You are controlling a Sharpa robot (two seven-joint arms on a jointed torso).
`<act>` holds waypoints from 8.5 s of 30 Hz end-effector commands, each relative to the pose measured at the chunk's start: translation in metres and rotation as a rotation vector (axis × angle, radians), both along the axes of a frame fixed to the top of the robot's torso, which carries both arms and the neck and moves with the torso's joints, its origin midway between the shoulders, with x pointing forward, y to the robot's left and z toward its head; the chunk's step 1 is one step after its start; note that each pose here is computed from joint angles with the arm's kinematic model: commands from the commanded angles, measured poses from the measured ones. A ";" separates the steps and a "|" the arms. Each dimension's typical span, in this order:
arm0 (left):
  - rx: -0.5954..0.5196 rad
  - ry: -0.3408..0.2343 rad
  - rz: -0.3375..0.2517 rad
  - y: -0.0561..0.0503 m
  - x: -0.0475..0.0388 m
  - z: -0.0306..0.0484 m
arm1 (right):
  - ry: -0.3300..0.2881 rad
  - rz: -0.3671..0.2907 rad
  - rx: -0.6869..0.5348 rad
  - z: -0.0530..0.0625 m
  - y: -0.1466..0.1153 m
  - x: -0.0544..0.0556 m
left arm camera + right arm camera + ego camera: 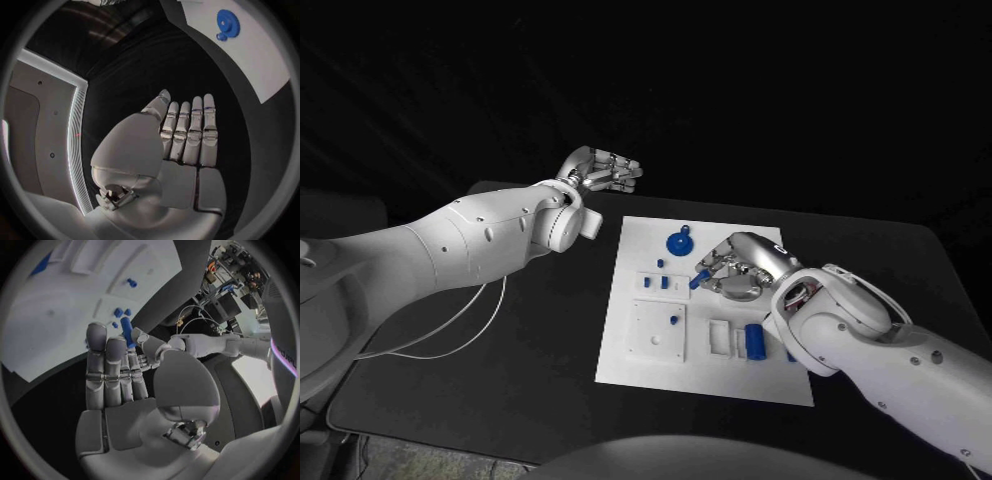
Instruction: Assemble the parts on the task board
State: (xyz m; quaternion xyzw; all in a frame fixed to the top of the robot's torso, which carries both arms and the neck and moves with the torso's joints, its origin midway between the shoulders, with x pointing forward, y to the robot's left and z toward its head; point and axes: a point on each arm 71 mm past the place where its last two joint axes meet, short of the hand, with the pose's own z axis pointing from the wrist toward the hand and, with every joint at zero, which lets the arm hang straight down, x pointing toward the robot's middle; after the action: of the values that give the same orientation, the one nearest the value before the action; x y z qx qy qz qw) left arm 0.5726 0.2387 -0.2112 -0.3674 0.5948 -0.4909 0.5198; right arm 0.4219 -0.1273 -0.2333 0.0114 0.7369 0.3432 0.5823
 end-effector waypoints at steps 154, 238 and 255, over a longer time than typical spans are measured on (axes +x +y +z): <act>-0.085 0.007 -0.014 0.016 -0.0147 -0.0081 | 0.535 -0.226 -0.103 -0.031 -0.101 0.004; -0.091 0.155 -0.118 0.005 -0.0248 -0.0380 | 0.684 -0.306 -0.359 -0.094 -0.086 -0.017; -0.082 0.153 -0.123 0.005 -0.0252 -0.0383 | 0.659 -0.251 -0.270 -0.061 -0.070 -0.012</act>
State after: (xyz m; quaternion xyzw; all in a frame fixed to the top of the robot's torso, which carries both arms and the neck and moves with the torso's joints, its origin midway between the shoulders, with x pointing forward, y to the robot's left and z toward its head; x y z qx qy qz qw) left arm 0.5481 0.2471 -0.2501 -0.3960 0.6307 -0.5097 0.4308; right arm 0.4110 -0.2008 -0.2963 0.1330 0.9163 0.1365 0.3522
